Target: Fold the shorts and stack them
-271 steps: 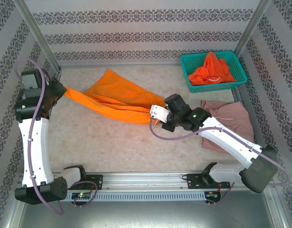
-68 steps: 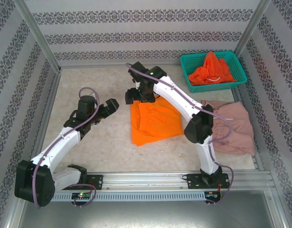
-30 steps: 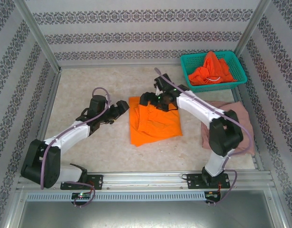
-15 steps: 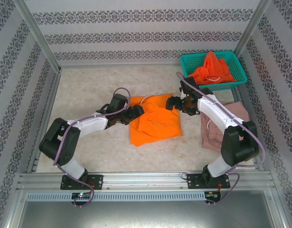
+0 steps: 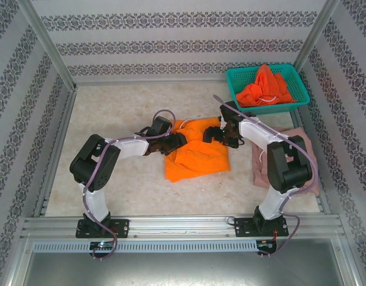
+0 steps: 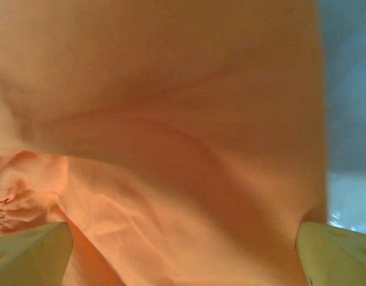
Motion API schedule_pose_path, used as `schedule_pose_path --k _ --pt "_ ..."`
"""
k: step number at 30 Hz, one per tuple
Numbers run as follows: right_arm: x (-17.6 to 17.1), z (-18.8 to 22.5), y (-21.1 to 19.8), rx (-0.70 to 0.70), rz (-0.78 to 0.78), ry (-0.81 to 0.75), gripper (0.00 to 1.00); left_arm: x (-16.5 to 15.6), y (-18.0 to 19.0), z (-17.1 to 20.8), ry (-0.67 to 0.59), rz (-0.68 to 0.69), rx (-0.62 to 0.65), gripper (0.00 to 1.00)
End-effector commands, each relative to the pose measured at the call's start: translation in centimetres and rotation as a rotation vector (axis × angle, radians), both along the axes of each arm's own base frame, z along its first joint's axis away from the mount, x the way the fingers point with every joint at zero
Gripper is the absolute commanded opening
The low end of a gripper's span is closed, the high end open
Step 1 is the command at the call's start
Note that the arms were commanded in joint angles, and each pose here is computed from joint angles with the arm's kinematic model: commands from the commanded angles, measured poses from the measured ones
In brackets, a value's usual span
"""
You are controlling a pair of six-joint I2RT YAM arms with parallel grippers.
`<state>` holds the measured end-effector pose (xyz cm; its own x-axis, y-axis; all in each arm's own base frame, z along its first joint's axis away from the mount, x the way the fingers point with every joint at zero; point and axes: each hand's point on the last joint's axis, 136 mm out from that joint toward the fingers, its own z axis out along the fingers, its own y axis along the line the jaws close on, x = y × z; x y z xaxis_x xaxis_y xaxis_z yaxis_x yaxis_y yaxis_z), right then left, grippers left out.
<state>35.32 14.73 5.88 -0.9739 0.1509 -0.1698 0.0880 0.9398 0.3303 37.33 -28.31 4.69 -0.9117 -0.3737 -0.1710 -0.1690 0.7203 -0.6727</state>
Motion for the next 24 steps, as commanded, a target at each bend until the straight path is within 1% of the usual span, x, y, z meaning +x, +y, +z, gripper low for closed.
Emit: schedule_pose_path --k 1,5,7,8,9,15,18,21,24 --pt "-0.1 -1.3 0.8 0.053 -0.016 0.041 0.96 -0.8 -1.3 -1.4 0.027 -0.047 0.042 0.50" --pt "0.0 -2.0 1.3 0.079 -0.019 0.055 0.96 -0.7 -2.0 -1.8 0.033 -0.052 0.040 0.24" --pt "-0.1 -1.9 1.3 0.083 -0.012 0.055 0.96 -0.3 -2.3 -0.7 0.007 -0.052 0.029 0.08" --pt "-0.1 -1.8 1.2 0.078 -0.012 0.049 0.96 -0.1 -2.3 0.2 -0.014 -0.051 0.028 0.02" --pt "0.0 -1.6 0.9 0.072 -0.012 0.039 0.96 0.2 -2.2 1.4 -0.039 -0.050 0.031 0.00" --pt "0.6 1.4 -1.2 0.063 -0.050 -0.043 0.96 0.7 -1.9 9.4 -0.166 -0.067 0.016 0.00" --pt "0.6 3.0 -2.3 0.060 -0.067 -0.082 0.97 0.4 -1.3 11.9 -0.193 -0.074 0.019 0.00" --pt "0.4 4.3 -3.2 0.061 -0.082 -0.116 0.97 0.0 -0.4 12.5 -0.183 -0.066 -0.007 0.00" --pt "0.1 4.8 -3.8 0.061 -0.095 -0.127 0.98 -0.6 1.0 11.6 -0.158 -0.053 0.003 0.00"
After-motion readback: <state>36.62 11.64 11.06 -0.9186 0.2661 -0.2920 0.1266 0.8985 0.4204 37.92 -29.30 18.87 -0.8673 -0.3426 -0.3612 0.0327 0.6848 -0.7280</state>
